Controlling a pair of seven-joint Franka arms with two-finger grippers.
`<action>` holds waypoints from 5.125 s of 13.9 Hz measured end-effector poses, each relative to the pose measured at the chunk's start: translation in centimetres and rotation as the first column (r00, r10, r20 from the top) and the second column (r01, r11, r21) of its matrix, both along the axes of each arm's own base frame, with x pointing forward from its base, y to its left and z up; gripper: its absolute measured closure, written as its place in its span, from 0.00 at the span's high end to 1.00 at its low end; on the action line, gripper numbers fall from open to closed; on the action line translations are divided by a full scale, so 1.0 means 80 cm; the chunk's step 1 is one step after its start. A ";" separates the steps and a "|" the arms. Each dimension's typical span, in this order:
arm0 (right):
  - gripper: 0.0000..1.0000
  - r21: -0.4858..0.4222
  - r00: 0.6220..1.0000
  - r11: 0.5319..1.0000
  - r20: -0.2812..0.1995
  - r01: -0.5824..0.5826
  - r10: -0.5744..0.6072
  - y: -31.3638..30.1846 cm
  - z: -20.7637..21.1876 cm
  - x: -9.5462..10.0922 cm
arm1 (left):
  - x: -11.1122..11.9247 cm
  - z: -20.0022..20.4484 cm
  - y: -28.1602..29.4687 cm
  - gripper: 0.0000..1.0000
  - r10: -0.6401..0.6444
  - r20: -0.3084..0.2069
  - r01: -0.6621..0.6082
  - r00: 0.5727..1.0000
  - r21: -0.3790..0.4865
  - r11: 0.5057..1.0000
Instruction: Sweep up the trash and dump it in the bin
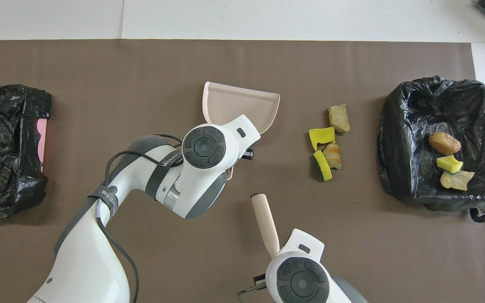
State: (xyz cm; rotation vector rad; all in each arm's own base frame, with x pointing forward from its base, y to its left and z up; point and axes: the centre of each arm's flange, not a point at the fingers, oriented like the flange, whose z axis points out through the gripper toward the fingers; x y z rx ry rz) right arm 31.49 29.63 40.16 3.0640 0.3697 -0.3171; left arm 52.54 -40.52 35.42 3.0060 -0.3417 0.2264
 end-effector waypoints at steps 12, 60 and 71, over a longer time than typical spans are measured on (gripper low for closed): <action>0.26 -0.245 0.990 0.966 0.132 0.078 -0.047 -0.214 -0.007 0.234 | -0.018 0.053 0.067 0.32 -0.685 -0.201 0.712 0.700 0.114 0.693; 0.26 -0.091 0.978 0.995 -0.201 0.039 -0.056 -0.199 -0.091 0.192 | -0.081 0.005 0.048 0.32 -0.830 -0.177 0.849 0.528 0.108 0.517; 0.26 0.177 0.978 0.981 -0.206 0.077 -0.040 -0.045 -0.064 0.196 | -0.077 0.006 0.053 0.32 -0.845 -0.173 0.863 0.505 0.108 0.494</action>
